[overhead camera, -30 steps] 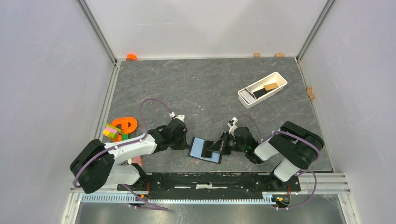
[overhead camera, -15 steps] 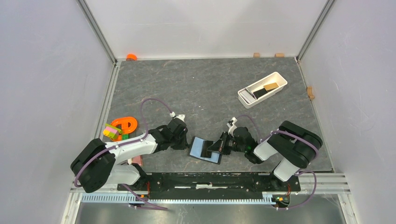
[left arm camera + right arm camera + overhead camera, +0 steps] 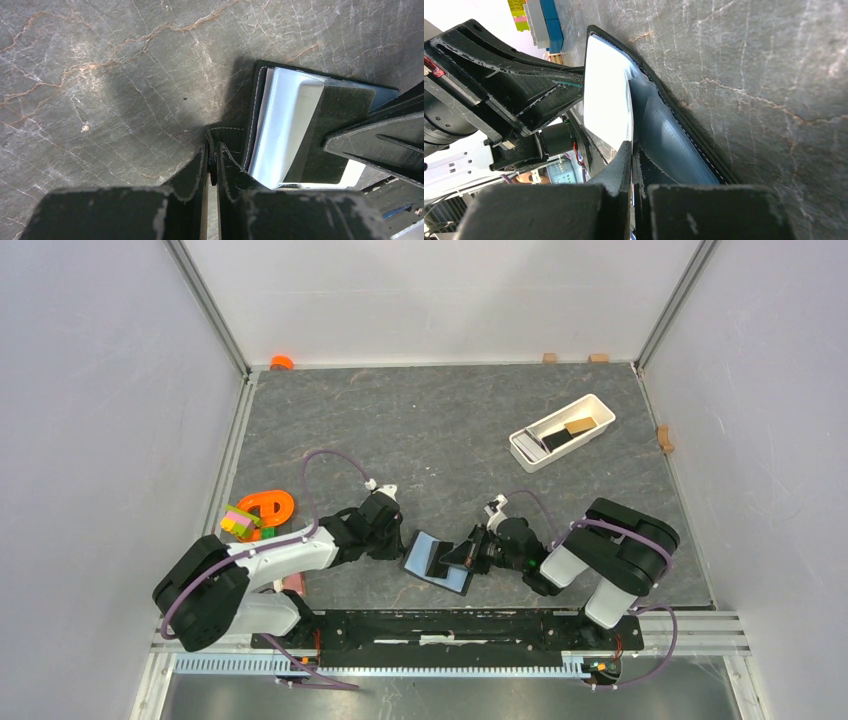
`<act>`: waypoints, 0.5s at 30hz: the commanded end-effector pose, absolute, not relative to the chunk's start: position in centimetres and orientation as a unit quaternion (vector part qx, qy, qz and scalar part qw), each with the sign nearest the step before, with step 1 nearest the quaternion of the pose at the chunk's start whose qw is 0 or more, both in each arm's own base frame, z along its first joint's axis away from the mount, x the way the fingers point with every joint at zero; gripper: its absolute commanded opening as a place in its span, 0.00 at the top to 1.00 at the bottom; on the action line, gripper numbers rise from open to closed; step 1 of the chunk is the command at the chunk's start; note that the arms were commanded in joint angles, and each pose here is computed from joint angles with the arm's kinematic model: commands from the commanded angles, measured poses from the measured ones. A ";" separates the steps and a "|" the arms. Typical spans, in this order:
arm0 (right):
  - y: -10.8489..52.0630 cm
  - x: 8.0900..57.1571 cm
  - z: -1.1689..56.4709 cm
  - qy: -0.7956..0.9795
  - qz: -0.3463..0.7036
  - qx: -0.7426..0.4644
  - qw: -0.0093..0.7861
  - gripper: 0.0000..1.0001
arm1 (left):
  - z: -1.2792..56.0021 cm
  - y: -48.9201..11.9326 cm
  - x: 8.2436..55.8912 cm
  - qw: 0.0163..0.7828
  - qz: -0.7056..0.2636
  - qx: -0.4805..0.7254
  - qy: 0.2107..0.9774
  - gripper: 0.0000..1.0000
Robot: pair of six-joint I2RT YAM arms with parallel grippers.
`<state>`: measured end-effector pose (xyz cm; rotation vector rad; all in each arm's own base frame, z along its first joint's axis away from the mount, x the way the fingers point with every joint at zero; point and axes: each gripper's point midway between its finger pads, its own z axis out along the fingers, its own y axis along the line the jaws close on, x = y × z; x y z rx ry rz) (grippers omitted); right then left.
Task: Put the credit cards into the card holder
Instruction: Insert the credit card into the card holder.
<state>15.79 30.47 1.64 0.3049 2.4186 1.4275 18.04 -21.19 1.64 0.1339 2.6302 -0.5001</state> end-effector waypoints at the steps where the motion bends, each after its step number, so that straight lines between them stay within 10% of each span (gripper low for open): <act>1: 29.7 16.5 1.1 0.841 0.489 0.141 0.182 1.00 | 0.3 -20.7 17.1 0.205 -0.172 0.063 0.961 0.98; 15: 30.0 15.9 -0.4 0.858 0.463 0.132 0.177 0.87 | -0.4 -20.1 16.5 0.195 -0.161 0.068 0.965 0.98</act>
